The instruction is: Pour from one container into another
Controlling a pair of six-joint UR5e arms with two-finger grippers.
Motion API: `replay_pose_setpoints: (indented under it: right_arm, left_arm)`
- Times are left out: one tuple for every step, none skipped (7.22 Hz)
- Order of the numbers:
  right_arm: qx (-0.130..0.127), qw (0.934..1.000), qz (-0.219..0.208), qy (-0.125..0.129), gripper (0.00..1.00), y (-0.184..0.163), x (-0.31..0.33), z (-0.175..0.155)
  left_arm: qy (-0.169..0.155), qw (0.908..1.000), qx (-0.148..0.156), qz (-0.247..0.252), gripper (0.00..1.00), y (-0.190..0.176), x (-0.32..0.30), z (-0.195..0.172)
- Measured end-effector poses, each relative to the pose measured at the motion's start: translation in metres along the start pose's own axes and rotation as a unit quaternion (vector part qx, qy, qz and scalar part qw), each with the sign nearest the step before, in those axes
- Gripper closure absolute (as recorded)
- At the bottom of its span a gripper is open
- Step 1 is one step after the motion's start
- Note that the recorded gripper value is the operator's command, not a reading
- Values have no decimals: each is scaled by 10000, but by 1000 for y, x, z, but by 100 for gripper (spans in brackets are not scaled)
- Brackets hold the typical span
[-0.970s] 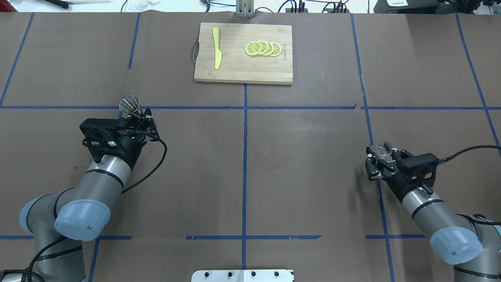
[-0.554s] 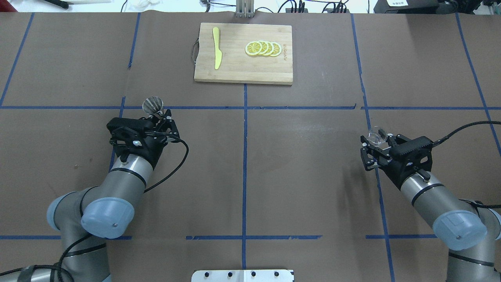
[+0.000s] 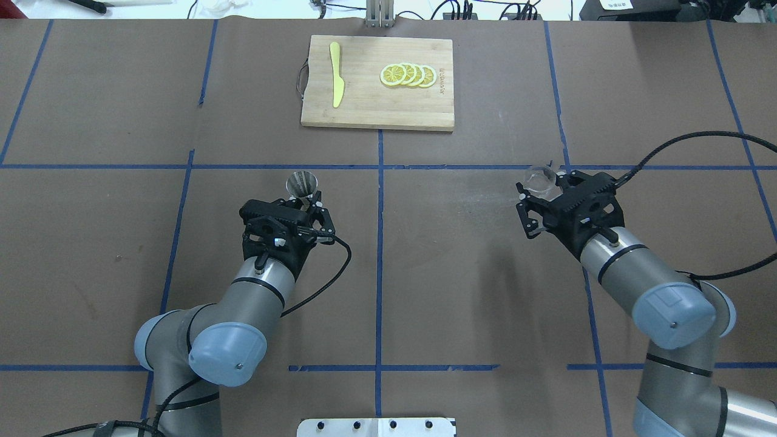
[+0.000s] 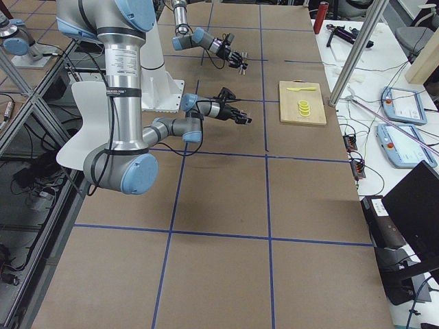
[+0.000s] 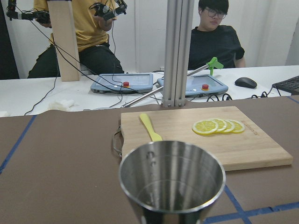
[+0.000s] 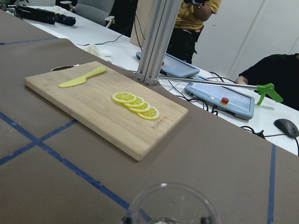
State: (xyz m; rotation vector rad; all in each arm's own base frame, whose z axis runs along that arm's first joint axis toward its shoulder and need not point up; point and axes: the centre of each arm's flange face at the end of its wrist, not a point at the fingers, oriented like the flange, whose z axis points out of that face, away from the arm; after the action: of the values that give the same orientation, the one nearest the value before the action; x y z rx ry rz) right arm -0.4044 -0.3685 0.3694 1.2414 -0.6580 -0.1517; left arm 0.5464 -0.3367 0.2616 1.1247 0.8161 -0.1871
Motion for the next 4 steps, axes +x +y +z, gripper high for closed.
replay_pose_setpoints:
  right_arm:
    - [7,9999,-109,-15,100,-25,-20,9]
    - [20,9999,-142,-28,100,-40,-32,14]
    - [25,9999,-149,-39,100,-47,-37,15]
    - [25,9999,-156,-43,100,-49,-39,16]
  left_arm:
    - [244,9995,-149,155,100,1,14,-1]
    - [484,9984,-204,212,100,-6,27,-3]
    - [692,9971,-203,247,100,-15,34,-4]
    - [904,9956,-172,196,100,-24,36,-5]
